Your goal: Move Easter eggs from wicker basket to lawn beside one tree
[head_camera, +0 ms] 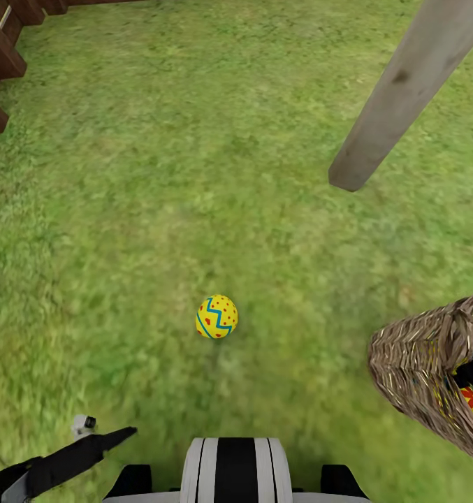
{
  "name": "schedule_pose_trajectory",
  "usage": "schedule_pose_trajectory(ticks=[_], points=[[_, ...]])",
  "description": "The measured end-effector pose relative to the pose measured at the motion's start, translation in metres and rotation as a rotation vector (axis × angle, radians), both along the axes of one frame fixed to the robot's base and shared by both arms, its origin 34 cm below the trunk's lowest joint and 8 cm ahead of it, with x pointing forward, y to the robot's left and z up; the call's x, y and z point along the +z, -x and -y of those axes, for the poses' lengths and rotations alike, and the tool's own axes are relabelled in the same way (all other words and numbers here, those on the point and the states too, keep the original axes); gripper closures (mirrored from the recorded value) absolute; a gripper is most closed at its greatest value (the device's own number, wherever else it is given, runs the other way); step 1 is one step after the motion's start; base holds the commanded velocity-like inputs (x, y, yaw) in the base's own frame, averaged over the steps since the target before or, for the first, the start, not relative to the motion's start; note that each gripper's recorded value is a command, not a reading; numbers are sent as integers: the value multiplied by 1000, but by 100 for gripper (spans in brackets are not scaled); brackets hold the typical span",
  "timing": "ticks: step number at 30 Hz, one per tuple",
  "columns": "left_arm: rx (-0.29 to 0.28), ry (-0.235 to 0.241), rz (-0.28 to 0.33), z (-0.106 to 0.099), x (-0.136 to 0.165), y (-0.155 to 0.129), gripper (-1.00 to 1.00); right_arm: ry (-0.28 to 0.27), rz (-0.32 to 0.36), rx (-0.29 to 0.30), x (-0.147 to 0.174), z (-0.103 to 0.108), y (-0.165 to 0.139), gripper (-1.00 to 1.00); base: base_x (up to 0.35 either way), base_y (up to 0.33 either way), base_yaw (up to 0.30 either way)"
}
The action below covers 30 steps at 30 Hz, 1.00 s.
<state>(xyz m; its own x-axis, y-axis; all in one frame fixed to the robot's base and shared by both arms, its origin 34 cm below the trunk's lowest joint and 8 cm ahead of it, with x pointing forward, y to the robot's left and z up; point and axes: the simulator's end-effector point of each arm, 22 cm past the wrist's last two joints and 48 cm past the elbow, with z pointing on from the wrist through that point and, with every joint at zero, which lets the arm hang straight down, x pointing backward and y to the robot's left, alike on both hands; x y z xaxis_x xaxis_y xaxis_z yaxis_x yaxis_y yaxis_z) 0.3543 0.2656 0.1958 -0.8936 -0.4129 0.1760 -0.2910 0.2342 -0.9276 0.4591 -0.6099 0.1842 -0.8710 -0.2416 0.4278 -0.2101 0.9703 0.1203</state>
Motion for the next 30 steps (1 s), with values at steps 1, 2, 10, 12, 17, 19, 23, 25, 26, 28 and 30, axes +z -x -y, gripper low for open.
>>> schedule_pose_trajectory(ticks=[1,2,10,12,17,19,23,25,26,28,30], points=[[5,10,5,-5,4,-10,-100,0,-1,1,0,0,0,-100,0,0,0],[6,22,10,-8,8,-18,-100,0,-1,1,0,0,1,-100,0,0,0],[49,51,29,-15,17,-46,-100,-1,-6,2,-2,0,3,-100,0,0,0],[61,50,27,-17,15,-47,-100,-1,-14,2,-5,0,5,-100,0,0,0],[74,49,12,-18,8,-45,-100,1,-34,0,-12,1,12,-100,0,0,0],[76,50,9,-18,7,-44,-100,0,-37,-1,-14,1,13,-100,0,0,0],[78,51,10,-17,7,-44,-100,-2,-34,-2,-15,0,13,-100,0,0,0],[78,52,10,-17,7,-44,-100,-3,-33,-2,-15,0,12,-100,0,0,0],[78,51,10,-17,7,-44,-100,-4,-31,-2,-15,-1,12,-100,0,0,0],[78,51,6,-17,6,-43,-100,-6,-34,-1,-17,-1,12,-100,0,0,0],[78,50,-3,-18,3,-41,-100,-9,-41,0,-21,-3,14,-100,0,0,0]])
